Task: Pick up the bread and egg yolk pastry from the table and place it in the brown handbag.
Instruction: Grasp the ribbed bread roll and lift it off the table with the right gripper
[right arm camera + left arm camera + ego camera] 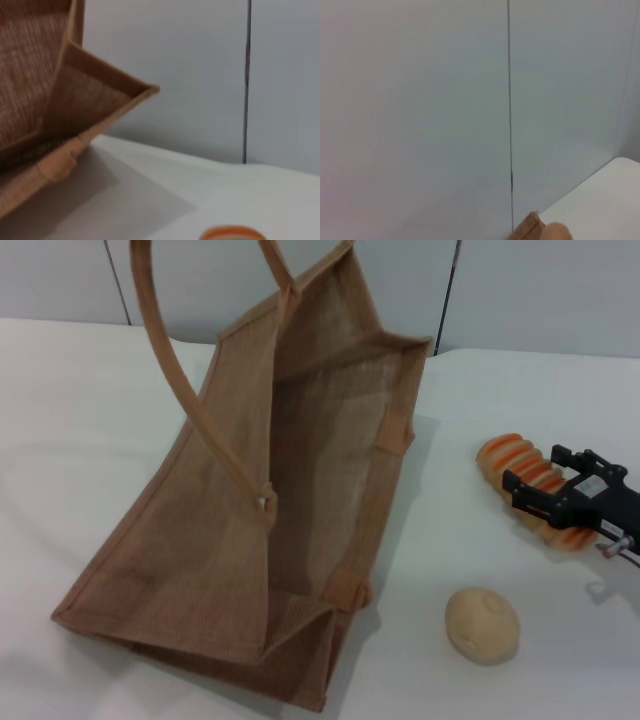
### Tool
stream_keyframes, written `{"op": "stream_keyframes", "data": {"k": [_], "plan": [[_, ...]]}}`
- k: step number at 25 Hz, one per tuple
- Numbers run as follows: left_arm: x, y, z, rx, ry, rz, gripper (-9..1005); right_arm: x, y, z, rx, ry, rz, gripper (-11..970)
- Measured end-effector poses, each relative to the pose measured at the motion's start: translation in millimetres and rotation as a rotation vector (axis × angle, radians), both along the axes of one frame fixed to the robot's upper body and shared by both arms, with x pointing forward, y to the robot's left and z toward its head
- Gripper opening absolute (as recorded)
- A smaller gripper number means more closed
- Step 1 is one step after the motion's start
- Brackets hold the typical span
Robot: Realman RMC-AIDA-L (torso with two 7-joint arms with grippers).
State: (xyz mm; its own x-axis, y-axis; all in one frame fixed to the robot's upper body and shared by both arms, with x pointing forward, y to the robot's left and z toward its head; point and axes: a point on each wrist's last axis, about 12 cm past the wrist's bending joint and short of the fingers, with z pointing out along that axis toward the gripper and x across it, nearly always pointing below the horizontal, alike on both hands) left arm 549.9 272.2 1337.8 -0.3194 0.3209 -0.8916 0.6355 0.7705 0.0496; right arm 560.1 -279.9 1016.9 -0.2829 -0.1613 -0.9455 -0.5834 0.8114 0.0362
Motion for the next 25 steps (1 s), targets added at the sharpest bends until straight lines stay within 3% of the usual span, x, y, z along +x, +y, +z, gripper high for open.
{"op": "stream_keyframes", "data": {"k": [12,25], "plan": [[2.7,5.0,-3.3,0.030,0.009,0.038,115,4.5,3.0,-5.9,-0.040,0.062,-0.019,879],[2.9,5.3,-3.5,0.032,0.010,0.040,114,6.4,-0.6,-0.2,0.003,0.037,-0.035,880]]}}
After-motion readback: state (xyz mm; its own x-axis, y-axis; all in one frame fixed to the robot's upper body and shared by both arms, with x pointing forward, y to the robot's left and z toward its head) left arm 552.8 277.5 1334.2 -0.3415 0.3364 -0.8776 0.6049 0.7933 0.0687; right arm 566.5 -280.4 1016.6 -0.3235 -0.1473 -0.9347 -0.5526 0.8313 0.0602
